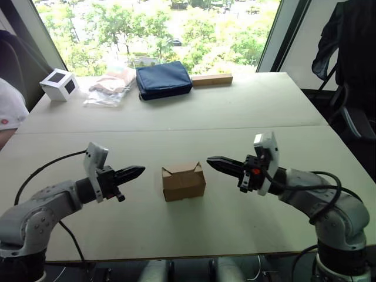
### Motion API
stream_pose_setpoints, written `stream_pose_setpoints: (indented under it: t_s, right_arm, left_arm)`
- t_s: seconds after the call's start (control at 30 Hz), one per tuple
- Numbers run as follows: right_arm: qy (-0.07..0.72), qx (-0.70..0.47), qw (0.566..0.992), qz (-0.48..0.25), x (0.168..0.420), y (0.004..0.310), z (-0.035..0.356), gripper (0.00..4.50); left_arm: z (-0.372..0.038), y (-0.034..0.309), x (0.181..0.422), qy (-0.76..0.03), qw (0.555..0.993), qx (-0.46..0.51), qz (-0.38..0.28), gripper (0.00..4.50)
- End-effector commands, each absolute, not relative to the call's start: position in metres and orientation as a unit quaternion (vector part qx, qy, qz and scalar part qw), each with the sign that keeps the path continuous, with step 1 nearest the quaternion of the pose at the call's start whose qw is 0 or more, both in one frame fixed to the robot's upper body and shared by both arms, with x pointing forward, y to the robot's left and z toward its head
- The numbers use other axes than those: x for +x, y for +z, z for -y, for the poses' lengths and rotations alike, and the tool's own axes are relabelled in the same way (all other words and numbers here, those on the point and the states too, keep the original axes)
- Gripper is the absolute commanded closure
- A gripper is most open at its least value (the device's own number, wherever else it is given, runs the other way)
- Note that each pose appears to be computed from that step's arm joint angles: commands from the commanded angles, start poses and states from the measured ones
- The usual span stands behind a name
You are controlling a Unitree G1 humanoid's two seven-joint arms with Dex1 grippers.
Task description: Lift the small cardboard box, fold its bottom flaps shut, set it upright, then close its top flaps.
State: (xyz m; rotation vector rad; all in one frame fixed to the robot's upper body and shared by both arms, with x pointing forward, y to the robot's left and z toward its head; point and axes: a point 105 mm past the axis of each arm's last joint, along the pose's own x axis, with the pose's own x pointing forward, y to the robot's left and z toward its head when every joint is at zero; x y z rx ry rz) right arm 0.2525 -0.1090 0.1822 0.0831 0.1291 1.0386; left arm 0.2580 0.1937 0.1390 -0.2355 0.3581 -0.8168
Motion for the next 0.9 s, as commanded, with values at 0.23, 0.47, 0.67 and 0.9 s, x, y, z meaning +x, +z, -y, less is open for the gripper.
stream_pose_setpoints:
  t_s: [0.23, 0.47, 0.67, 0.9]
  right_arm:
    - [0.416, -0.009, 0.899, -0.134, 0.247, 0.142, 0.157, 4.5]
    - [0.425, -0.028, 0.893, -0.148, 0.256, 0.134, 0.162, 4.5]
    - [0.444, -0.027, 0.882, -0.158, 0.258, 0.129, 0.155, 4.5]
    - [0.455, -0.027, 0.876, -0.157, 0.262, 0.127, 0.149, 4.5]
  left_arm:
    - [-0.231, 0.12, 0.235, -0.382, 0.898, -0.04, -0.213, 4.46]
    - [-0.234, 0.116, 0.226, -0.374, 0.899, -0.039, -0.224, 4.46]
    - [-0.232, 0.113, 0.216, -0.366, 0.901, -0.044, -0.228, 4.46]
    - [-0.229, 0.115, 0.215, -0.361, 0.904, -0.049, -0.223, 4.46]
